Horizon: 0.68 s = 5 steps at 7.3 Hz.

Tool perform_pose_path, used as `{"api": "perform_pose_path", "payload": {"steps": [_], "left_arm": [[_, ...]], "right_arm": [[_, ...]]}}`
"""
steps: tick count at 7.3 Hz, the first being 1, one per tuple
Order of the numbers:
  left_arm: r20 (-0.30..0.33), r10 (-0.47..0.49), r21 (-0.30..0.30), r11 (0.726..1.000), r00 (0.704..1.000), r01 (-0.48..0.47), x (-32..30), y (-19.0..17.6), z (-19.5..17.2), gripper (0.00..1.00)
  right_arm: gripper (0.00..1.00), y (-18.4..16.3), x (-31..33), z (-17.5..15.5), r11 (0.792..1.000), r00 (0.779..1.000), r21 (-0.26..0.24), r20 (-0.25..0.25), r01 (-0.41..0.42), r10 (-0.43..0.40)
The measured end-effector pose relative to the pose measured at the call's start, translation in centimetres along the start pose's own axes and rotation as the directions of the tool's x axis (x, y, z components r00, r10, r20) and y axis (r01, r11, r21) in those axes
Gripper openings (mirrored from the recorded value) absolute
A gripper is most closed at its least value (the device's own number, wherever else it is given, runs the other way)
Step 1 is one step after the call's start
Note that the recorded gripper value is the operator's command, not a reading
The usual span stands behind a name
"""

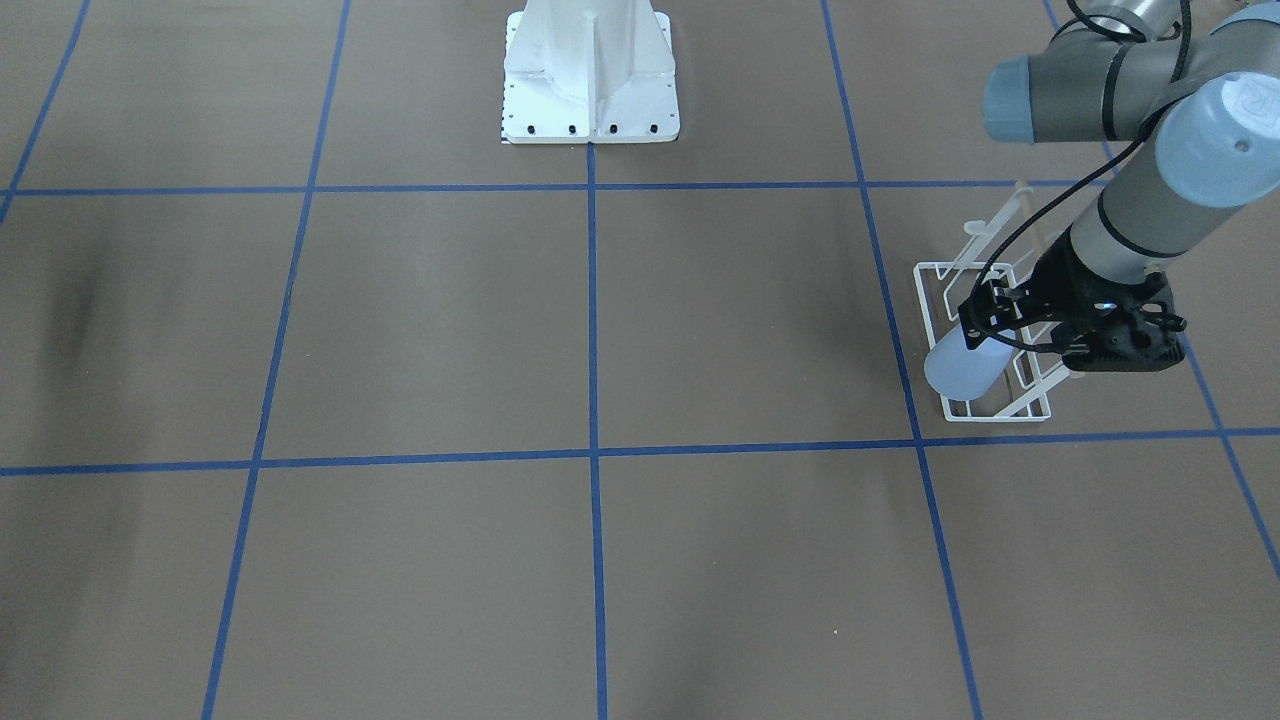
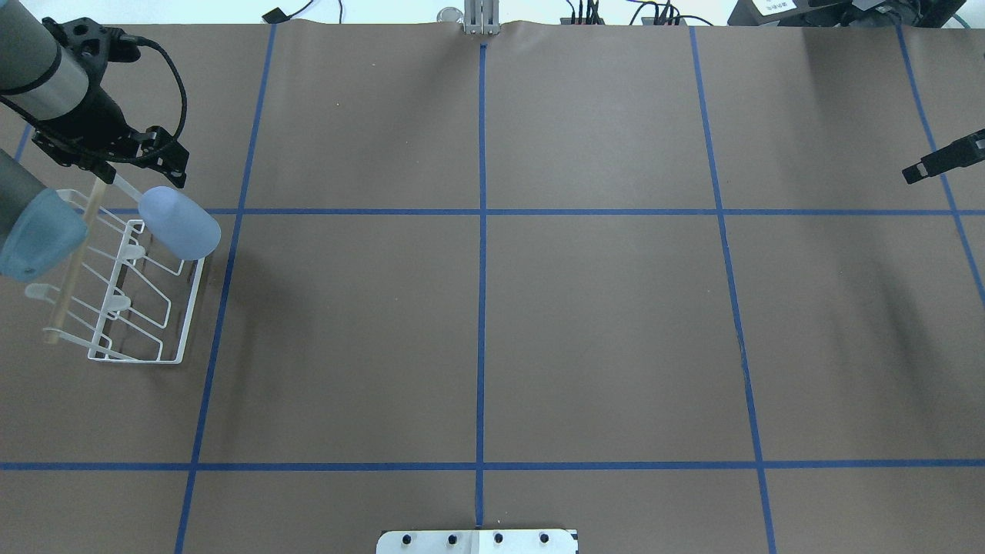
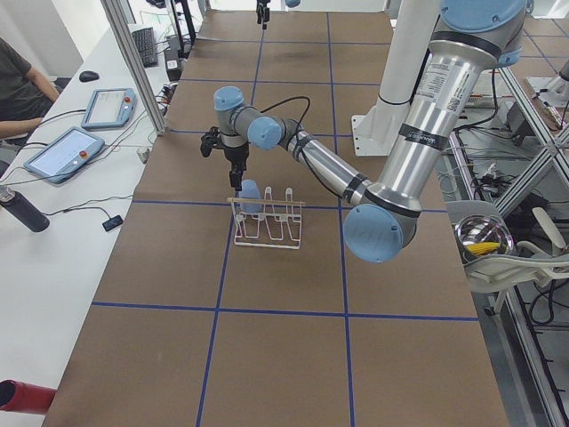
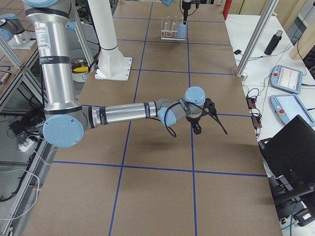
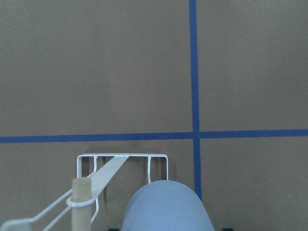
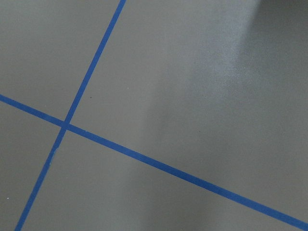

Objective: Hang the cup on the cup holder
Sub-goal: 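Lower the cup with the left gripper onto a wooden peg of the rack, then release the cup and retract the left gripper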

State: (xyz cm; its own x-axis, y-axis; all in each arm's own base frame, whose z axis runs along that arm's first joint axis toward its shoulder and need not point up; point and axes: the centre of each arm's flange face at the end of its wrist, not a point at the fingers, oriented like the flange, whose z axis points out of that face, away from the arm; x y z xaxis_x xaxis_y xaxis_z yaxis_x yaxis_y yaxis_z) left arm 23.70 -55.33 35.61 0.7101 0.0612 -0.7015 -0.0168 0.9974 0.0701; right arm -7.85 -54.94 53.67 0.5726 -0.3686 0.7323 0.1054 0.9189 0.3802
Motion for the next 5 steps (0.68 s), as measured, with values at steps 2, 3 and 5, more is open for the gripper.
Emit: {"api": "perform_pose_path", "payload": {"steps": [2,3,5], "left_arm": [[-0.012,0.034,0.05,0.998,0.999,-0.033,-1.4,1.9,-3.9,0.98],[0.002,0.077,0.069,0.995,0.997,-0.077,-3.9,2.4,-5.2,0.98],[0.052,0.164,0.081,0.982,0.985,-0.168,-10.6,2.9,-6.5,0.98]], "right_arm": [[1.0,-0.1,-0.2,-0.4,1.0,1.0,-0.012,-0.01,-0.018,0.018],[1.0,-0.2,-0.6,-1.1,0.998,0.998,-0.031,-0.029,-0.047,0.047],[1.0,0.1,-0.9,-4.7,0.995,0.993,-0.07,-0.094,-0.076,0.07]]}}
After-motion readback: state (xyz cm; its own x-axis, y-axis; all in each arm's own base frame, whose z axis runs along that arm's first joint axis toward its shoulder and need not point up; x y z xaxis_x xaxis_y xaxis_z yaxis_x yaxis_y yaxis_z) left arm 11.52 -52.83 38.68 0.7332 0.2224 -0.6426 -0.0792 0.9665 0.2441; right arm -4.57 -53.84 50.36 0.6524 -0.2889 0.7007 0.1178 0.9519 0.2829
